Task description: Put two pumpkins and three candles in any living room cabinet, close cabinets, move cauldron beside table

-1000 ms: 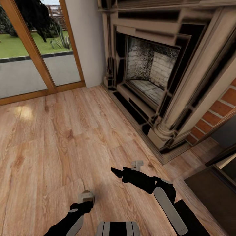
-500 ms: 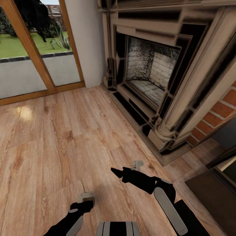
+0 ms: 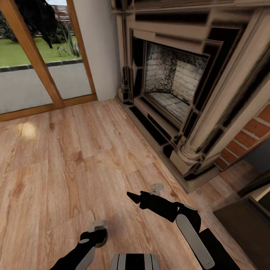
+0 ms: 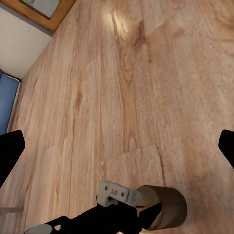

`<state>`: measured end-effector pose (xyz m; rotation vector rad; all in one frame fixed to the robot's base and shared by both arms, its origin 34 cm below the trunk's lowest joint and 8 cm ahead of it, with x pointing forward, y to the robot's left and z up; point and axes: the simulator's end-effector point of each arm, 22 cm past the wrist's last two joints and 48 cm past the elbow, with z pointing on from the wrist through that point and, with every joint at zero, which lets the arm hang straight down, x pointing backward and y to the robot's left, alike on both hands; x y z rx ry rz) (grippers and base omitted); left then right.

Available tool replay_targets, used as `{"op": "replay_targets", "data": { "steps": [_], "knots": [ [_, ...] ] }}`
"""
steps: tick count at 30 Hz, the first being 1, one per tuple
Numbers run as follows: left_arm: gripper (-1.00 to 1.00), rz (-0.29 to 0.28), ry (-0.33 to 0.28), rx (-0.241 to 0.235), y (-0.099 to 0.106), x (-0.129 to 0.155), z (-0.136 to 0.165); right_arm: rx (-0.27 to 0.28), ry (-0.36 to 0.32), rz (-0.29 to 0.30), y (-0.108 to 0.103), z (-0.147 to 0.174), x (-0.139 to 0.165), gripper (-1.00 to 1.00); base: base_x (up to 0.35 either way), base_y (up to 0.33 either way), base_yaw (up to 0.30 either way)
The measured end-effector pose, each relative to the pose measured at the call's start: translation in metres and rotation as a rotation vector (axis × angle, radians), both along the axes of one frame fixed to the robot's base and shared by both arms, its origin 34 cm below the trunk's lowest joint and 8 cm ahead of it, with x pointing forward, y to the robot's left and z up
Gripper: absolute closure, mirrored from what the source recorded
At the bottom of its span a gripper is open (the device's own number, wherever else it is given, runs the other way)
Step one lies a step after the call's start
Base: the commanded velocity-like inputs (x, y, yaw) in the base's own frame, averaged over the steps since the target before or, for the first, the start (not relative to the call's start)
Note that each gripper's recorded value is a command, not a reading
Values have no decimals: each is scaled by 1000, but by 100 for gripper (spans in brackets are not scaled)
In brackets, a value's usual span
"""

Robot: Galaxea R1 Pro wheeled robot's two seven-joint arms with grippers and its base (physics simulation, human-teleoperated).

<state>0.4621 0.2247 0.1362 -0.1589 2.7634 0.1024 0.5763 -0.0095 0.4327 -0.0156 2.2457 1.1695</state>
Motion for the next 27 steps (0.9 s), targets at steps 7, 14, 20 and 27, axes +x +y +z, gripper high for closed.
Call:
{"op": "replay_targets", "data": {
  "steps": [7,14,20,27],
  "knots": [
    [-100,0,-1,0,0,0,0,0,0,0,0,0,0,-100,8,0,0],
    [-100,0,-1,0,0,0,0,0,0,0,0,0,0,-100,0,0,0],
    [-100,0,15,0,0,-6,-7,-1,16,0,0,-9,-1,-100,0,0,0],
    [-100,0,15,0,0,-6,-7,1,16,0,0,-8,-1,-100,0,0,0]
  ]
}}
